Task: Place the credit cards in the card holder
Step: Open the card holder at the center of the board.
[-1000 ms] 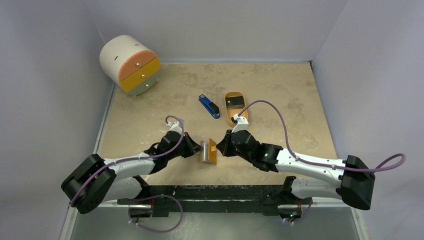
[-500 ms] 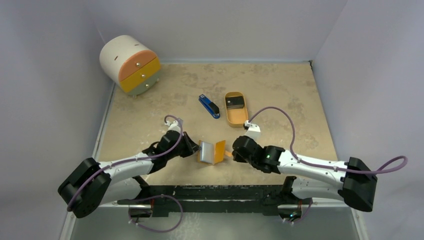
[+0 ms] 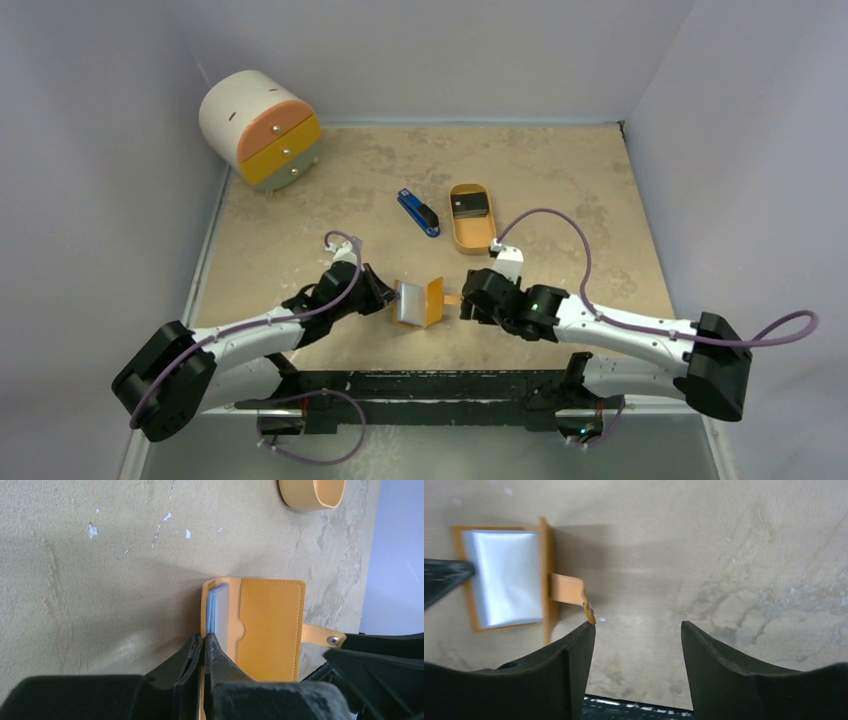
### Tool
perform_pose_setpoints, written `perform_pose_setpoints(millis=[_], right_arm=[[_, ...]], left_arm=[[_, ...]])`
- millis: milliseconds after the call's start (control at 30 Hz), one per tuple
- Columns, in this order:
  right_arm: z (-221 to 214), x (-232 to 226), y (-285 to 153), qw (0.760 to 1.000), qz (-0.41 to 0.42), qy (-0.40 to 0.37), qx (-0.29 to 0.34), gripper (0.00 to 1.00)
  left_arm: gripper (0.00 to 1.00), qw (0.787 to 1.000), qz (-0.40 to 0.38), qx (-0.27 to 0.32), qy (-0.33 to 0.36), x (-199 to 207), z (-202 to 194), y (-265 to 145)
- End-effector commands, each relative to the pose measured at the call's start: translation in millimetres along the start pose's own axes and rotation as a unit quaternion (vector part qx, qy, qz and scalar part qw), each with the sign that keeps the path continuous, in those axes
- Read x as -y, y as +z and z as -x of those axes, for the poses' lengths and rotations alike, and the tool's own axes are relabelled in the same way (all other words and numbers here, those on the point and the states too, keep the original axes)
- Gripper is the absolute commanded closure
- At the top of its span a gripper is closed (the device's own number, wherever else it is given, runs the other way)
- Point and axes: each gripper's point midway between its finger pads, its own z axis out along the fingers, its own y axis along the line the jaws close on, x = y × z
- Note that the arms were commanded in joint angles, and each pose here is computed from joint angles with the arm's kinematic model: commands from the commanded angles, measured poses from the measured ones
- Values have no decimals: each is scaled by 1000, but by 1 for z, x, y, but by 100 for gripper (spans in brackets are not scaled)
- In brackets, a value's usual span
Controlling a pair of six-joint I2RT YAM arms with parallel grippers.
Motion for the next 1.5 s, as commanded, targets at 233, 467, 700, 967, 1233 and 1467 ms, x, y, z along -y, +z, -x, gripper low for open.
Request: perform_pose_setpoints(millis=[233, 467, 700, 967, 1233, 1467], right_arm=[[73, -136, -69, 961, 262, -64, 60, 44], [71, -170, -69, 945, 317, -60, 52, 52], [65, -203, -74, 928, 362, -85, 38, 57], [50, -168, -32, 967, 239, -85, 12, 44], [29, -145, -5, 980, 182, -76, -9, 32], [12, -133, 21, 986, 144, -76, -25, 39]], left_arm=[[100, 999, -17, 40, -27, 18, 20, -8], [100, 999, -12, 40, -27, 21, 22, -8], [100, 998, -14, 50, -22, 34, 32, -14], [100, 998, -14, 60, -26, 40, 39, -19], [100, 997, -22, 67, -22, 55, 50, -26], [100, 997, -24, 66, -22, 58, 50, -28]])
